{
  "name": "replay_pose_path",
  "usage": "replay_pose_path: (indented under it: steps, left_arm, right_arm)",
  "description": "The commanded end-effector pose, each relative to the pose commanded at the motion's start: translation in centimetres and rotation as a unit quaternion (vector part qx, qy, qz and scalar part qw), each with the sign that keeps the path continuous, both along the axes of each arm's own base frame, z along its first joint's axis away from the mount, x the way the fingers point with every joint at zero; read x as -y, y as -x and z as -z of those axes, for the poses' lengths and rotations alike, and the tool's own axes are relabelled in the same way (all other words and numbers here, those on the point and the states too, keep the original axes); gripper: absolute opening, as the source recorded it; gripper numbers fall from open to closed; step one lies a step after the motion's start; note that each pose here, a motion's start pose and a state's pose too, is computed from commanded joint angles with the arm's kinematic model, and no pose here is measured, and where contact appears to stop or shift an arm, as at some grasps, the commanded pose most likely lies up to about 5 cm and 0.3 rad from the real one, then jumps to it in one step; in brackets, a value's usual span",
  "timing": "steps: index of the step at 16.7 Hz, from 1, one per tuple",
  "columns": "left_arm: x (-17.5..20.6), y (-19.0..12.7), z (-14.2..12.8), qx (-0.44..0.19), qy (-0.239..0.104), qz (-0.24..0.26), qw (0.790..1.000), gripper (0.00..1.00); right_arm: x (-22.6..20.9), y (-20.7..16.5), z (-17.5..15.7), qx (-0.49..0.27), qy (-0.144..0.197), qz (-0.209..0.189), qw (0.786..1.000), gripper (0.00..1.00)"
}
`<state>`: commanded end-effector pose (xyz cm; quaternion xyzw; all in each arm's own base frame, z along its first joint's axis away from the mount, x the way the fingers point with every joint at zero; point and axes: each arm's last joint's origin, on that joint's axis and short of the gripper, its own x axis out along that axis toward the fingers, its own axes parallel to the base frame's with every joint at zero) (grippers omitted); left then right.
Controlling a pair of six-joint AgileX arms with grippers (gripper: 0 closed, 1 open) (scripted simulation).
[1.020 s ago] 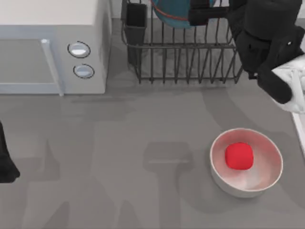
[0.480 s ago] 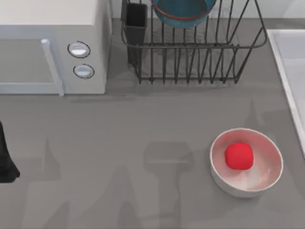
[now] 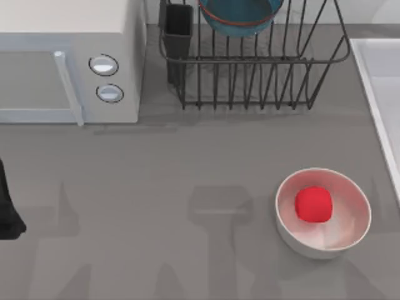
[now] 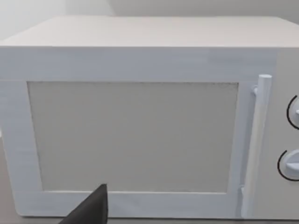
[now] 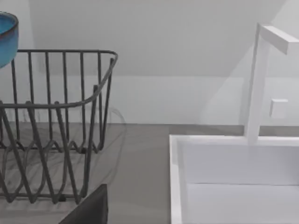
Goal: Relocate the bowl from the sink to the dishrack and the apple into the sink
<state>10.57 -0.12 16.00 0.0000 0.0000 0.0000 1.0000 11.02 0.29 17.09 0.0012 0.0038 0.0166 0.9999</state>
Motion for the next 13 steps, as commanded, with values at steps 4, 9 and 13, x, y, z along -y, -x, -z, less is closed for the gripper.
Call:
replay_pose_path:
  steps: [4,9,13]
  left_arm:
    - [0.0,0.0,0.0,0.0,0.0,0.0,1.0,1.0]
    - [0.0,0.0,0.0,0.0,0.0,0.0,1.0,1.0]
    - [0.0,0.0,0.0,0.0,0.0,0.0,1.0,1.0]
  right_arm:
    - [0.41,0.45,1.09,0.004,0.001,0.017,1.0,1.0]
    - [0.41,0.45,1.09,0.004,0.001,0.017,1.0,1.0]
    - [0.41,0.45,1.09,0.004,0.001,0.017,1.0,1.0]
